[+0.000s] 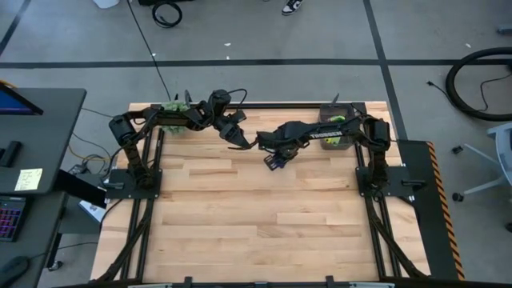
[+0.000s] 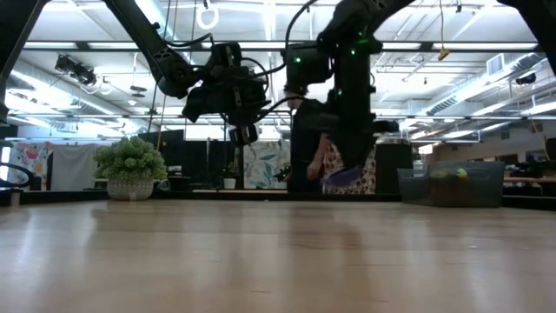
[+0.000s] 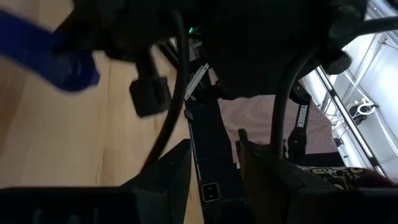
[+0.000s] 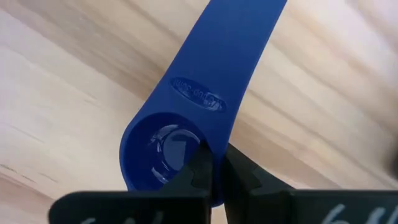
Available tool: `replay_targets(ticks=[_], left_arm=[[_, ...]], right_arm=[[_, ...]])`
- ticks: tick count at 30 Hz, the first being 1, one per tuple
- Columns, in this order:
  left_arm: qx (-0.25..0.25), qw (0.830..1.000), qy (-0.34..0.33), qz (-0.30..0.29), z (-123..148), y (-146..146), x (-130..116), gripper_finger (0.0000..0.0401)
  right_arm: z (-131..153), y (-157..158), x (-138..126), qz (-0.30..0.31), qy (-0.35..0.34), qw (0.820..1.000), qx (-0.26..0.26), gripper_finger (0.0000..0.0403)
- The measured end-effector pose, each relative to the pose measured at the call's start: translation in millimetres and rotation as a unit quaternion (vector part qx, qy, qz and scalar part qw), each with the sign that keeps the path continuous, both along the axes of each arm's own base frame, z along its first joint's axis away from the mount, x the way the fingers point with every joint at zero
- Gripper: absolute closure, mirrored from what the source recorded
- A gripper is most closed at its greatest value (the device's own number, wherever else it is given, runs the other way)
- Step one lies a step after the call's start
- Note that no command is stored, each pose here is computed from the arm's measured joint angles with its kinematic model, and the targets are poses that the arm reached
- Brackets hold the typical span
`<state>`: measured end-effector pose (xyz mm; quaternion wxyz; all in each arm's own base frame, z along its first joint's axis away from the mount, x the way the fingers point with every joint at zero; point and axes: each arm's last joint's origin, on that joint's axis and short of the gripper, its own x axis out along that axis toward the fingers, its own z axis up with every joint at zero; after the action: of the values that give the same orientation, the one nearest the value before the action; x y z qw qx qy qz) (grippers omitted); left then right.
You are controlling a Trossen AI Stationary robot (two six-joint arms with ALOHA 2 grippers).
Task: Nest measuring cups in basket
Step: Stack the purple measuring cup on top of the green measuring cup in the black bin
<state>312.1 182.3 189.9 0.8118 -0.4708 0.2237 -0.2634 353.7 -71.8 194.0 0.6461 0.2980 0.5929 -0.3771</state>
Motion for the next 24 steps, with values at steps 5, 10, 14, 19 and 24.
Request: replay_targets(ticks=[5,10,14,19,24], left_arm=[[-0.005,1.000,0.004,0.002,0.1,1.0,-0.6,0.0260],[-0.007,1.000,0.000,0.007,0.8,9.2,-5.8,0.0260],[-0.011,1.000,-0.002,0.013,1.3,18.3,-12.3,0.0260],[-0.009,1.000,-0.006,0.028,2.2,27.6,-18.4,0.0260],[-0.012,0.999,-0.011,0.038,5.6,33.3,-21.0,0.0260]], right_arm=[[24.6,-1.8,-11.4,-0.029,0.070,0.997,-0.012,0.0387],[59.3,0.4,-32.6,-0.063,0.092,0.993,-0.048,0.0387],[95.0,3.8,-61.0,-0.112,0.079,0.986,-0.091,0.0387],[133.1,7.3,-92.4,-0.169,0.012,0.974,-0.150,0.0387],[152.6,1.1,-114.0,-0.248,-0.041,0.954,-0.161,0.0387]])
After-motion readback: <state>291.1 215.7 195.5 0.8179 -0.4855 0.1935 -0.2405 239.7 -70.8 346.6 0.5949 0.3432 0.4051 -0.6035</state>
